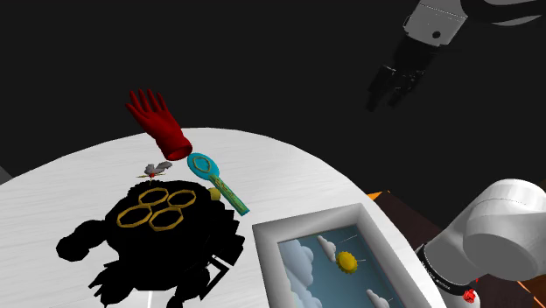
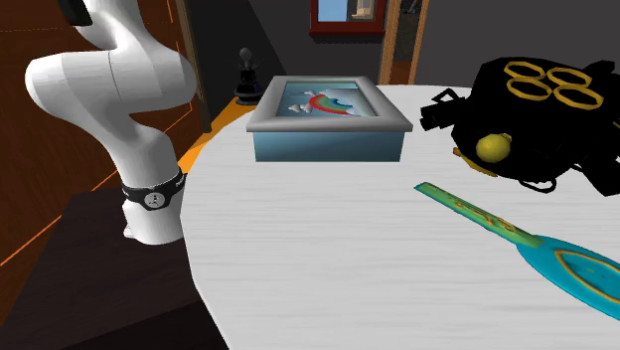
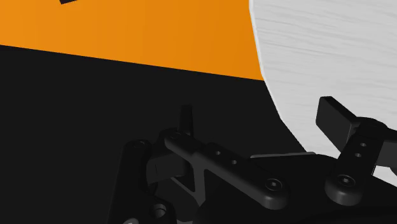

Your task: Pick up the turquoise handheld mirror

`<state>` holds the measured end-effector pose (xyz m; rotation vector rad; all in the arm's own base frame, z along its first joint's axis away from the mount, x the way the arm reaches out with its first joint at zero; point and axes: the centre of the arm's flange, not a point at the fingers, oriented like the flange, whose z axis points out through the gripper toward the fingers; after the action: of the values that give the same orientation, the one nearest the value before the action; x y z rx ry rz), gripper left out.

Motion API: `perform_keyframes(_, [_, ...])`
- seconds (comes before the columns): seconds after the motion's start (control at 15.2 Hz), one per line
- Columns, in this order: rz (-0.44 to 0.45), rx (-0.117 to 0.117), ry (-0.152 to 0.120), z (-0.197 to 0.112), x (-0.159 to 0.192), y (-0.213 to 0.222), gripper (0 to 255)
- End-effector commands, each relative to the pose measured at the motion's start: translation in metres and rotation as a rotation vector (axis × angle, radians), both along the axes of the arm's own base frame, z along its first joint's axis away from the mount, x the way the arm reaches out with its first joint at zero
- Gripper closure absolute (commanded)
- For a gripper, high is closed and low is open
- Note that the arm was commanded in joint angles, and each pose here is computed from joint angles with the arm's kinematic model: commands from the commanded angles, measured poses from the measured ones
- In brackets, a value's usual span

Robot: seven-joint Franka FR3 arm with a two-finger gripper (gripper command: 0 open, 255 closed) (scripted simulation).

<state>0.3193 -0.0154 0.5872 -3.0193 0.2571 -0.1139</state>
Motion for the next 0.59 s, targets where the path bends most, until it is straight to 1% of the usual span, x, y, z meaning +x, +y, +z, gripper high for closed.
perform_keyframes(0.0, [0.000, 0.000, 0.000, 0.000, 0.000, 0.000, 0])
perform_keyframes(0.53, [0.019, -0.014, 0.000, -0.031, 0.044, 0.093, 0])
